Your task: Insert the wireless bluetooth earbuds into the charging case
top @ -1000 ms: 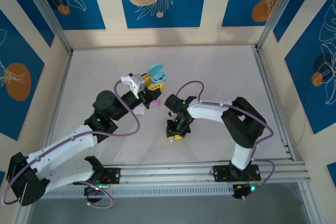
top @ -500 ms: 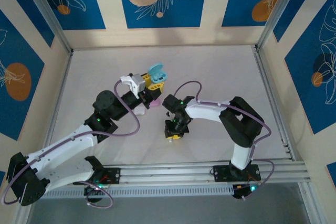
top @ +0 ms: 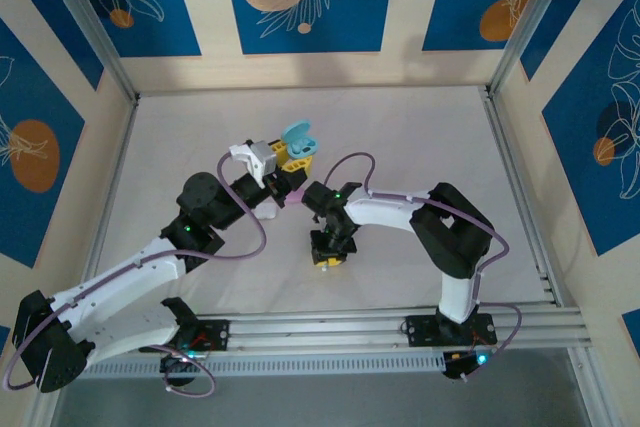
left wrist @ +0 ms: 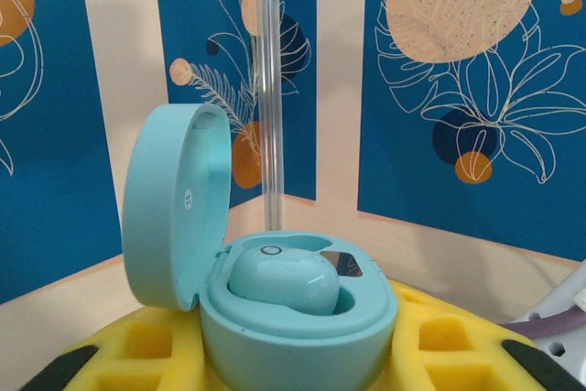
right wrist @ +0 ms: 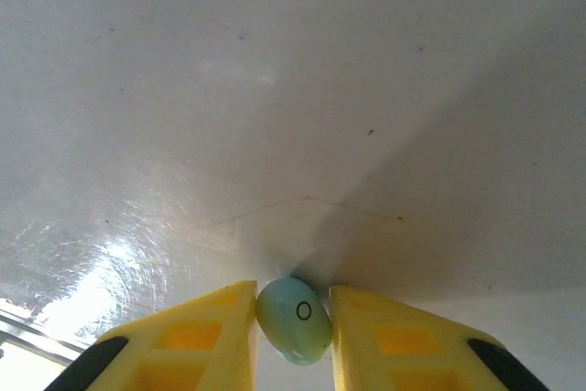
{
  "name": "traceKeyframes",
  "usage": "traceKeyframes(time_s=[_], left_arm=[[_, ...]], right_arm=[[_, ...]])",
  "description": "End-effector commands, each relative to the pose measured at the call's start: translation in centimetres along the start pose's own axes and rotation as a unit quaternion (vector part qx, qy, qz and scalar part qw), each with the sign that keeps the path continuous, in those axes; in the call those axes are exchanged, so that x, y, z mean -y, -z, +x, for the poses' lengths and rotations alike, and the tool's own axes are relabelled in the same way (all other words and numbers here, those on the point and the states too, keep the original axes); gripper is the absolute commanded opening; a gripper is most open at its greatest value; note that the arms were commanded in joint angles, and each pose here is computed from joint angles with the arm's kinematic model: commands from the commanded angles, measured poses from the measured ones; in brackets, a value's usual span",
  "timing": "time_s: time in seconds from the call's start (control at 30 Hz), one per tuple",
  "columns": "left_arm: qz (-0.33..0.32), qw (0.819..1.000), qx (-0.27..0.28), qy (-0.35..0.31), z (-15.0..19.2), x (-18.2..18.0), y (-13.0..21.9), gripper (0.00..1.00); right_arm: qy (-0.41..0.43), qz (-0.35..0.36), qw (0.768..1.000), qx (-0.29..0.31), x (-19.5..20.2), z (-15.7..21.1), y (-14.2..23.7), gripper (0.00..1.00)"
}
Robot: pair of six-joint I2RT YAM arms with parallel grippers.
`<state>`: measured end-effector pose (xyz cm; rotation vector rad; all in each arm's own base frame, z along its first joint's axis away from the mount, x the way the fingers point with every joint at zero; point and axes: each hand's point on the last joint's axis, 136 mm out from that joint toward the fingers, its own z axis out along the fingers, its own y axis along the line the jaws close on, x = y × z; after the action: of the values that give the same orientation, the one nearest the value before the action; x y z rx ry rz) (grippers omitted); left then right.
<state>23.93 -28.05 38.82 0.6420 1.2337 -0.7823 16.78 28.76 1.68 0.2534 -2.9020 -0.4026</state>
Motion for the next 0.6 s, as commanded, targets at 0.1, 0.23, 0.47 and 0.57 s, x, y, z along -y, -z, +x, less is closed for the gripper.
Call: traceKeyframes(time_s=[0.1,0.23,0.47,0.57], left_arm=[[-0.003,1.000,0.017,-0.001,-1.3,0.2,0.3,0.24],[-0.003,1.000,0.017,-0.001,-1.2,0.2,0.3,0.24],[0.001,1.000,0.009,0.003,-0.5,0.3,0.0,0.24],[-0.001,1.000,0.005,0.005,0.1,0.2,-0.1,0.24]], right_arm=[[0.001,-0.010,0.999,0.041,0.1,-0.4,2.7,0.23],[-0.017,-0.032,0.996,0.079,0.8,-1.2,5.5,0.23],[-0.060,-0.062,0.988,0.125,3.5,-2.4,8.2,0.23],[-0.080,-0.075,0.986,0.126,4.7,-2.9,8.1,0.23]])
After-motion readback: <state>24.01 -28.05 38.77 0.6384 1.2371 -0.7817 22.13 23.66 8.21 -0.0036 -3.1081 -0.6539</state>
